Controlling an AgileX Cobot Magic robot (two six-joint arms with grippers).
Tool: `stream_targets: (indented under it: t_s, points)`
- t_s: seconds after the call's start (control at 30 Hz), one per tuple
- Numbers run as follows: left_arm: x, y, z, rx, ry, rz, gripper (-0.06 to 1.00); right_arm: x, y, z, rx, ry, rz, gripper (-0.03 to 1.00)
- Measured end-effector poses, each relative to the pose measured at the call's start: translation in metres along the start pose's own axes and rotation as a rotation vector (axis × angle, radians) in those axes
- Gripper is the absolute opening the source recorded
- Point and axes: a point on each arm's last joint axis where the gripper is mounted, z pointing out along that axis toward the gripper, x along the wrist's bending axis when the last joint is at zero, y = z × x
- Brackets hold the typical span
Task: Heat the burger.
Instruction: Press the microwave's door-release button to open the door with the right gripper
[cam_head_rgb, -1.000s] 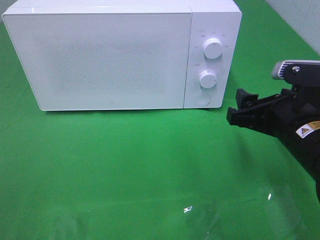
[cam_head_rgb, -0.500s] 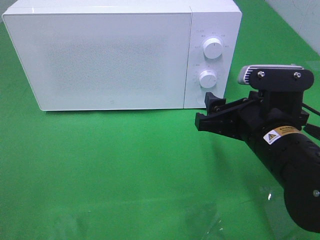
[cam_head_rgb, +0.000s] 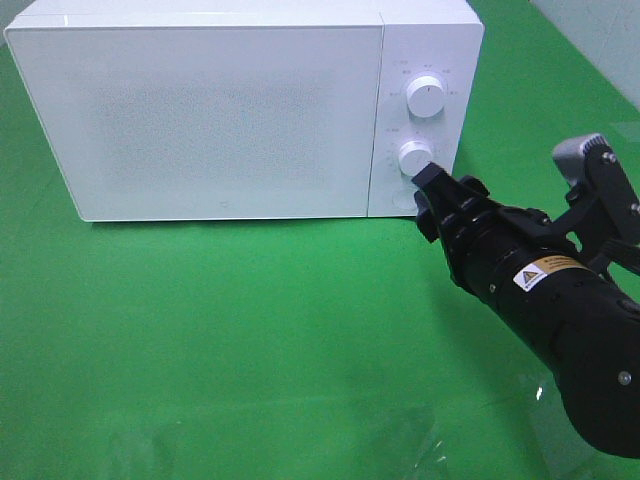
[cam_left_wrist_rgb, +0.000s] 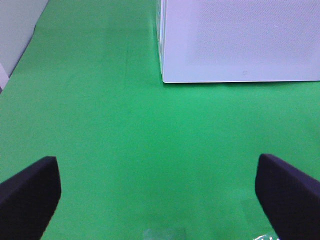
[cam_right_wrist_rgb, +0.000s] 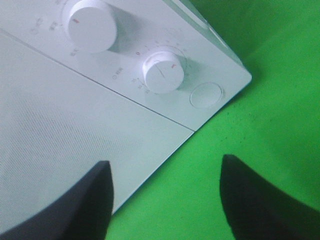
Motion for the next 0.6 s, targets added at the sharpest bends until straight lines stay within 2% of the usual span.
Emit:
stream_targets:
  t_s: [0.03,0.07,0.1,0.17,0.2,0.23,0.27,0.3,0.33,0.37,0.6]
  points:
    - [0.0,0.0,0.0,0.0,0.0,0.0,0.98,0.0,0.0,0.0,0.0,0.0,0.0,0.56]
    - [0.0,0.0,0.0,0.0,0.0,0.0,0.98,-0.0002,-0.0011,0.0,0.012,-0.003,0.125,0.48]
    - [0.0,0.0,0.0,0.0,0.0,0.0,0.98,-0.0002,-0.0011,0.0,0.012,-0.003,0.125,0.48]
    - [0.0,0.0,0.0,0.0,0.0,0.0,0.98,0.0001,-0.0017,0.0,0.019,-0.001,0.272,0.31]
    - [0.0,0.0,0.0,0.0,0.0,0.0,0.98,0.0001,-0.0017,0.0,0.019,-0.001,0.272,0.31]
    - [0.0,0.0,0.0,0.0,0.0,0.0,0.98,0.0001,-0.0017,0.0,0.019,-0.002,0.324,0.21]
    - [0.0,0.0,0.0,0.0,0.0,0.0,0.98,0.0001,-0.0017,0.0,0.019,-0.002,0.324,0.21]
    - [0.0,0.0,0.0,0.0,0.0,0.0,0.98,0.0,-0.0016,0.0,0.018,-0.003,0.358,0.09]
    - [0.0,0.0,0.0,0.0,0.0,0.0,0.98,0.0,-0.0016,0.0,0.018,-0.003,0.358,0.09]
    - [0.0,0.0,0.0,0.0,0.0,0.0,0.98,-0.0005,-0.0012,0.0,0.012,-0.008,0.39,0.02]
    - [0.0,0.0,0.0,0.0,0.0,0.0,0.98,-0.0044,0.0018,-0.0001,-0.03,-0.044,0.449,0.0]
